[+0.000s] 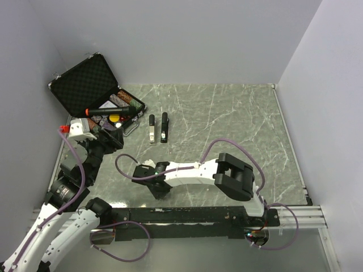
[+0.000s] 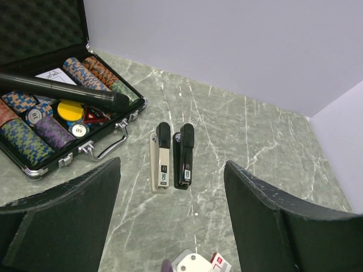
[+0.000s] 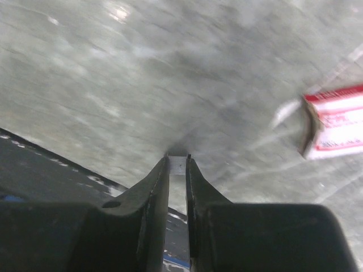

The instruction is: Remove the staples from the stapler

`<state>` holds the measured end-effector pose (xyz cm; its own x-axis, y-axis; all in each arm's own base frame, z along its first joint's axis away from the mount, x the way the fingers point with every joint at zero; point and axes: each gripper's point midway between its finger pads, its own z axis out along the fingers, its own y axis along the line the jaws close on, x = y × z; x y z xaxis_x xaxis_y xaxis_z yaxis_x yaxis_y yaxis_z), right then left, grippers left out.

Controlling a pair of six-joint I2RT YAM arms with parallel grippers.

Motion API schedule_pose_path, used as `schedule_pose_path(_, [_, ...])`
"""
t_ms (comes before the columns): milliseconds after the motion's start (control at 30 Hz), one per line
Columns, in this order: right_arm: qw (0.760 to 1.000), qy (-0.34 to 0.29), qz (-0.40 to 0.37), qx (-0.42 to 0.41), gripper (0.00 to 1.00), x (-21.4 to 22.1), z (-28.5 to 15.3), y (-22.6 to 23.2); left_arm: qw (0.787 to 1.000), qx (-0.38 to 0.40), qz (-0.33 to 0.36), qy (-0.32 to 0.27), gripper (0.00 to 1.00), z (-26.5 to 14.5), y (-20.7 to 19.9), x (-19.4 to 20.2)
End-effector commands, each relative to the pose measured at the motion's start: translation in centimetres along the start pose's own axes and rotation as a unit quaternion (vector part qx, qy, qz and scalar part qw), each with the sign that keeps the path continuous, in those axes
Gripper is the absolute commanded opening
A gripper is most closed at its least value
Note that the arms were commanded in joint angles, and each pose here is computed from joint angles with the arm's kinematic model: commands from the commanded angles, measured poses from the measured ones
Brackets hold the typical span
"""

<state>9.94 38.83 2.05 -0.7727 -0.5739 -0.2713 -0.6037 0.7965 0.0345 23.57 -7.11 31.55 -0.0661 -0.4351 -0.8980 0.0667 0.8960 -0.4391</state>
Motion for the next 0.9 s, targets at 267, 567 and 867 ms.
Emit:
schedule_pose_path(267, [0.996,-0.051,0.052,0.048,0.11,-0.2,-4.9,-6.3,1.0,0.004,-0.008,-0.011,0.78,0.5,-0.5,-0.7])
schedule_pose_path(567, [0.988,-0.051,0.118,0.083,0.1,1.6,-5.6,-13.9,1.0,0.002,-0.006,-0.008,0.79,0.6,-0.4,-0.5])
schedule_pose_path(867, [0.979,-0.049,0.167,0.109,0.11,3.1,-5.5,-19.0,1.0,-0.002,0.0,0.003,0.79,1.2,-0.4,0.1])
